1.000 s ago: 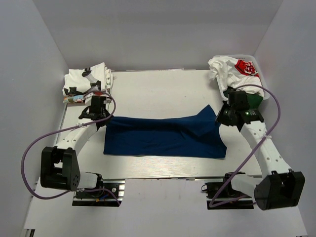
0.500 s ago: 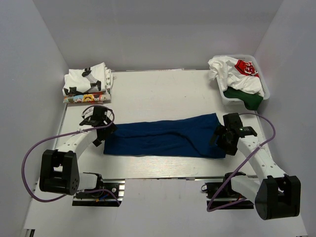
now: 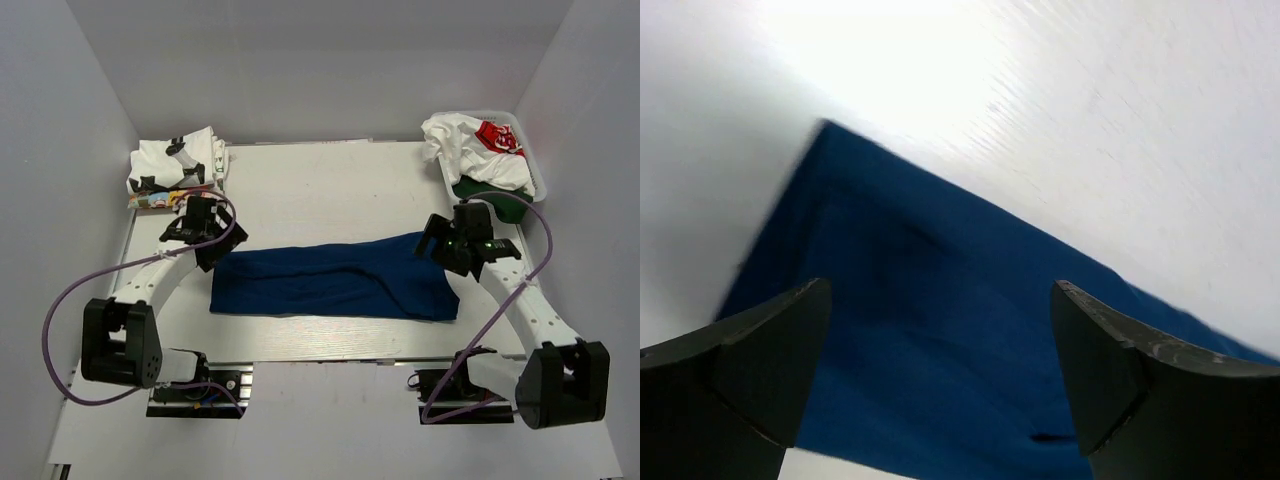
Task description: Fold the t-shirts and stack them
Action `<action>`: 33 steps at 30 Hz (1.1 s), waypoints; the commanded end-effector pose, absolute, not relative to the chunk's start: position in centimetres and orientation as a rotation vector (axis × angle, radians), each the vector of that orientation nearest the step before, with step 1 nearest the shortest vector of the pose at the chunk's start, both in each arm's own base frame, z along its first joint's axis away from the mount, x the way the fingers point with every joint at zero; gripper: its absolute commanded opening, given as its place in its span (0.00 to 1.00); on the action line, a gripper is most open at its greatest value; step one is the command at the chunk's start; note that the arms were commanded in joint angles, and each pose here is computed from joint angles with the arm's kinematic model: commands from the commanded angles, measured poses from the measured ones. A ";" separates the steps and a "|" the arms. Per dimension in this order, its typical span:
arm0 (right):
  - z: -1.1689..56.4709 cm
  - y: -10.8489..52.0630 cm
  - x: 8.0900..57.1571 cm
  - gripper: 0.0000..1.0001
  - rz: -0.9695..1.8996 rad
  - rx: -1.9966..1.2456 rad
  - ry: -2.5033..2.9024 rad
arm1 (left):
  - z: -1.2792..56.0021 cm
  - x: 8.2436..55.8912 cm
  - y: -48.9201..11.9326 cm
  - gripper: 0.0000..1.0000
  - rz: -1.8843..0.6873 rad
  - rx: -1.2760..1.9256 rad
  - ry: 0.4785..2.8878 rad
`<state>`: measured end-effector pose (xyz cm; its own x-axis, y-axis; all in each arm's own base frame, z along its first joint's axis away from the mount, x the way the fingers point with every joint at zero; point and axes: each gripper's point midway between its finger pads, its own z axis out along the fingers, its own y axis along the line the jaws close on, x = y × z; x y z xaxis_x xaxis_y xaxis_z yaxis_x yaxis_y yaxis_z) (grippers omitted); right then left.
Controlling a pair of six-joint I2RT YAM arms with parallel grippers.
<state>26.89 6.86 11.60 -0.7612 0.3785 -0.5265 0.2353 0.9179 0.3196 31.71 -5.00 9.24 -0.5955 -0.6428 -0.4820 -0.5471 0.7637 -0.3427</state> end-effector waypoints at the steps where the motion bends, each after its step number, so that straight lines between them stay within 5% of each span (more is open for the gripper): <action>1: 10.9 9.0 29.2 0.90 0.415 0.362 2.453 | 10.3 34.2 -9.4 1.00 -0.464 -0.698 2.372; 13: 1.7 12.9 32.4 0.90 0.385 0.294 2.720 | -0.4 25.6 -8.6 1.00 -0.132 -0.731 2.734; 21: -2.0 20.3 47.2 0.90 0.477 0.179 2.760 | -1.0 15.1 -13.6 0.98 -0.191 -0.696 3.016; 22: 1.8 22.8 51.1 0.90 0.565 0.119 2.650 | -0.2 14.3 -14.5 0.98 -0.192 -0.624 3.038; 24: -0.1 23.6 51.2 0.90 0.564 0.076 2.684 | 1.5 14.9 -14.5 1.00 -0.120 -0.540 2.991; 27: 5.4 23.9 53.2 0.90 0.565 0.034 2.534 | 6.1 16.5 -14.7 1.00 -0.021 -0.497 2.884; 33: 11.6 22.5 50.8 0.90 0.520 -0.042 2.399 | 9.0 18.0 -15.6 1.00 -0.029 -0.307 2.758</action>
